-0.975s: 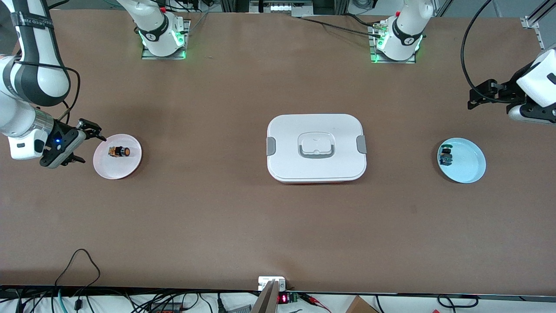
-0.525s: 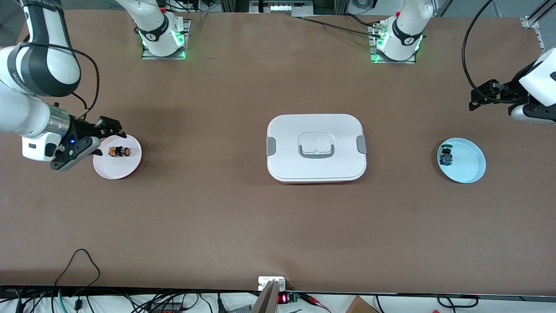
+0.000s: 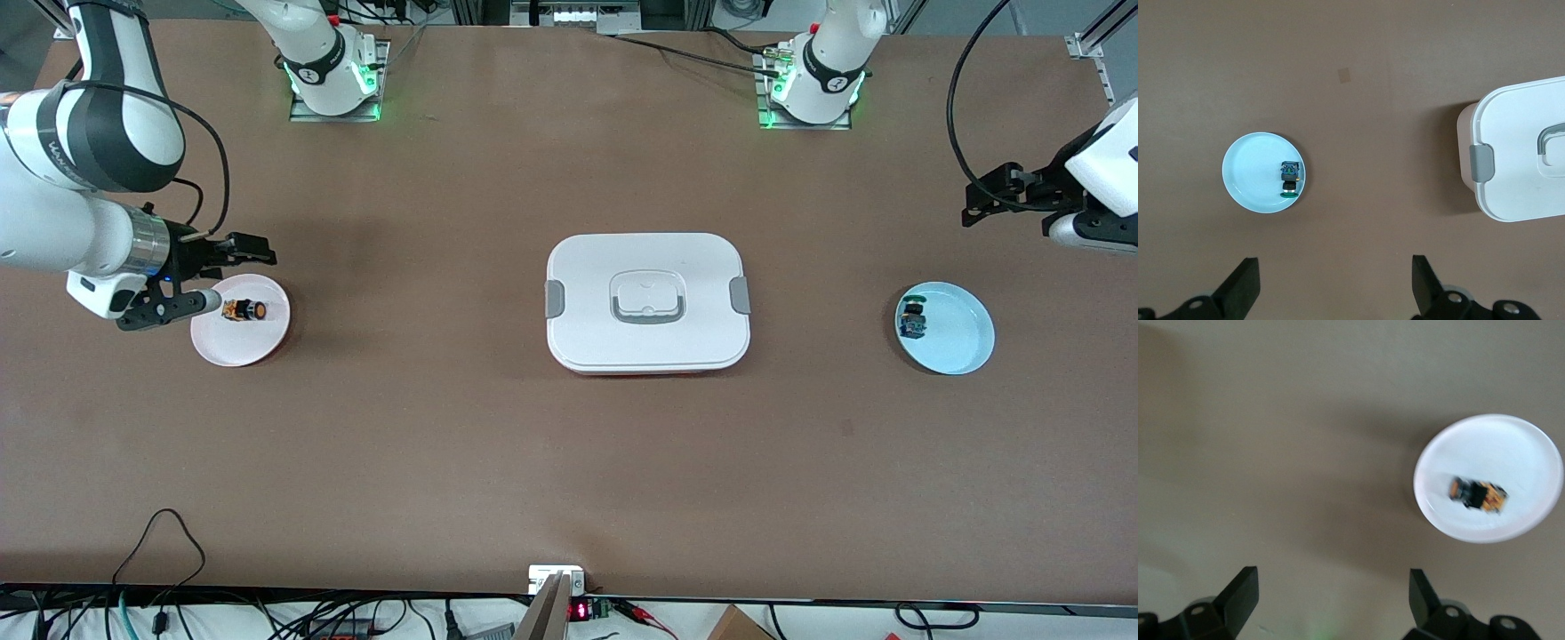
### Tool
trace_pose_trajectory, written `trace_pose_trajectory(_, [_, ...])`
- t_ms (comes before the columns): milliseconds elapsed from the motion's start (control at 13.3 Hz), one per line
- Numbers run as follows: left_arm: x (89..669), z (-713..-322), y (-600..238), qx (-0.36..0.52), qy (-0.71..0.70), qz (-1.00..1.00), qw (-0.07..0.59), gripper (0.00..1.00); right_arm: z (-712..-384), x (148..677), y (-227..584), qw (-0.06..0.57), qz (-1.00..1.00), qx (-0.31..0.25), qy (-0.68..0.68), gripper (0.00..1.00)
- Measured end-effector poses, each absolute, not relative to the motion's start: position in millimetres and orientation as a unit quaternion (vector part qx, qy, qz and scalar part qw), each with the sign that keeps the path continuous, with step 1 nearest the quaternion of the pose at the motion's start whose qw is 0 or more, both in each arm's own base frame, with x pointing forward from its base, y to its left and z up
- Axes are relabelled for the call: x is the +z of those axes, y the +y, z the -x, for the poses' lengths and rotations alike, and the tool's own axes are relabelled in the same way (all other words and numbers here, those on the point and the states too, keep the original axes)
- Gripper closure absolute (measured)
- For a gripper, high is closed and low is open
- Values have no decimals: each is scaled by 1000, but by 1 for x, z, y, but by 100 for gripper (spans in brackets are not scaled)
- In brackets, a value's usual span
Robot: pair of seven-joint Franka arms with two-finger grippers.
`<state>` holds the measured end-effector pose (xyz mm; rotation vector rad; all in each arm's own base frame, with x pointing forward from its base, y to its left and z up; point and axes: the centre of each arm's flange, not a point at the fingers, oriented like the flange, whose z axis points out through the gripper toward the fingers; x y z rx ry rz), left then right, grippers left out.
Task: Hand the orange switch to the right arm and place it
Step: 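Open the right gripper and lift it away from the switch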
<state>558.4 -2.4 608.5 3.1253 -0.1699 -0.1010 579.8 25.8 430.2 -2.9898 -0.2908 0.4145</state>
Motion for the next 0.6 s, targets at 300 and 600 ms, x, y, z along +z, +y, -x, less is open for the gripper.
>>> trace_pose_trajectory(300, [611,-558,1,-30,-51,-998,5,0,-587,493,21,-32,989,115,-92,0])
trace_pose_trajectory(600, [611,-558,4,-30,-48,-998,5,0,-599,535,12,-38,994,57,-80,0])
